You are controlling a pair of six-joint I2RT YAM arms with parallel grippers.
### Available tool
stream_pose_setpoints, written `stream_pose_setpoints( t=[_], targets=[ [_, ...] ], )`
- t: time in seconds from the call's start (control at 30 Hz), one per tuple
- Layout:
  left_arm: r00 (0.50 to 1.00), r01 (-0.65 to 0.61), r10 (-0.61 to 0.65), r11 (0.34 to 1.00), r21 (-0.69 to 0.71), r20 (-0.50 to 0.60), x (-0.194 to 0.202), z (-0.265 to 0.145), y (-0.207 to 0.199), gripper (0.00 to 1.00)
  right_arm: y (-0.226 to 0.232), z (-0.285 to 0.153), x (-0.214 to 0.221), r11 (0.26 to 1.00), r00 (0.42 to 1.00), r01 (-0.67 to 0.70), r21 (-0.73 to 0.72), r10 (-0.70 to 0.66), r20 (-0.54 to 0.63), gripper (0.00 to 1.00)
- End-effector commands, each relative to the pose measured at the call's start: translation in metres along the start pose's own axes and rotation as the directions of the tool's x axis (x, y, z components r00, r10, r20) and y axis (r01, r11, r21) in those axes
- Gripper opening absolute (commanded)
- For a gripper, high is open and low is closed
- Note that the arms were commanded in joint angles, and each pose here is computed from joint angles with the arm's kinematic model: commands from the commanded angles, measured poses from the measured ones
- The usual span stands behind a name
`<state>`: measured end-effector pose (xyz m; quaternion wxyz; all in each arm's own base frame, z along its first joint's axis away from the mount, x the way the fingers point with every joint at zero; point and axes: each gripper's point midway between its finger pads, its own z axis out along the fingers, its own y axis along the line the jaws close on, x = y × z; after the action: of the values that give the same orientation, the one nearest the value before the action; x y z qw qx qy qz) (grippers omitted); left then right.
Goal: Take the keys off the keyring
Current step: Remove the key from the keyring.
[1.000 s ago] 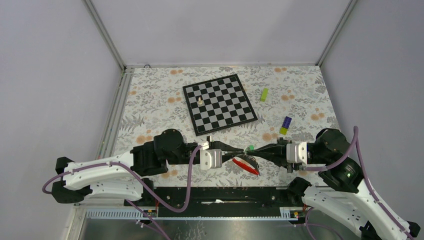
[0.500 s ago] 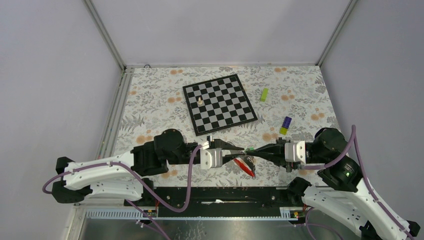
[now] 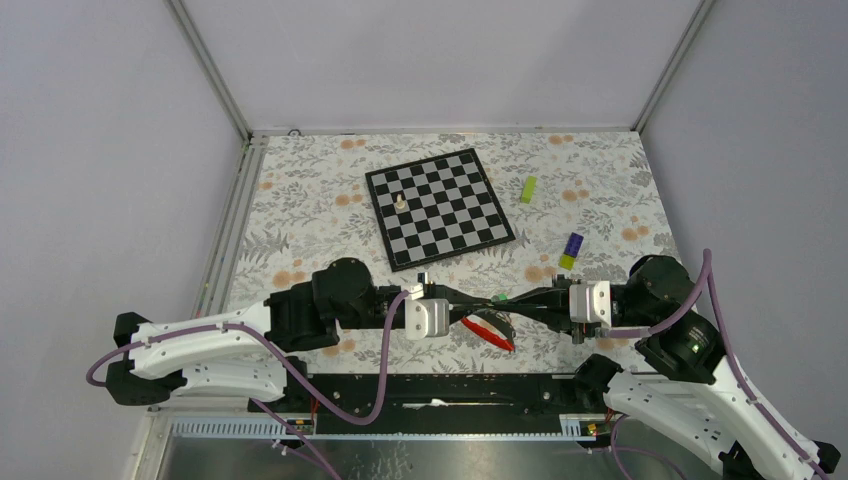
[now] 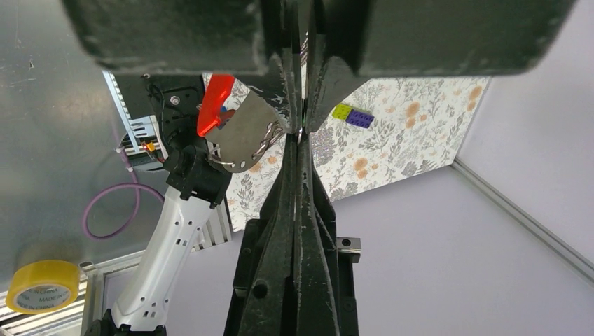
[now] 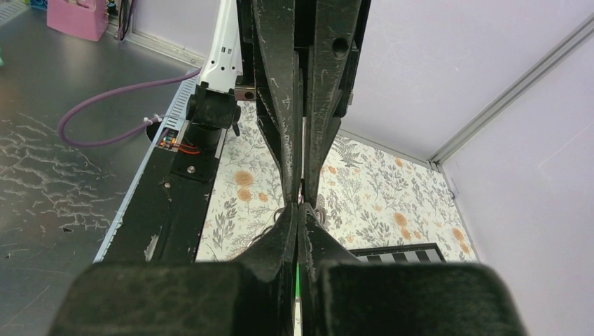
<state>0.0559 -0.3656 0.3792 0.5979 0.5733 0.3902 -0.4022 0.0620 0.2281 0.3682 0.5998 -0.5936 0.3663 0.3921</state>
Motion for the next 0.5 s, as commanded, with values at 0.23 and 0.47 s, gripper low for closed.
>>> stream_pose_setpoints(
  t=[0.23, 0.47],
  targets=[
    [0.998, -0.015, 0.017, 0.999, -0.03, 0.054, -0.027, 0.003, 0.013, 0.0, -0.004, -0.002, -0.014, 0.999, 0.998, 0.038, 0.025, -0.04, 0.045, 0.05],
    [0.996, 0.066, -0.055, 0.985, -0.158, 0.074, -0.021, -0.004, 0.029, 0.0, -0.011, -0.014, -0.021, 0.991, 0.996, 0.048, 0.127, -0.057, 0.066, 0.37]
  ],
)
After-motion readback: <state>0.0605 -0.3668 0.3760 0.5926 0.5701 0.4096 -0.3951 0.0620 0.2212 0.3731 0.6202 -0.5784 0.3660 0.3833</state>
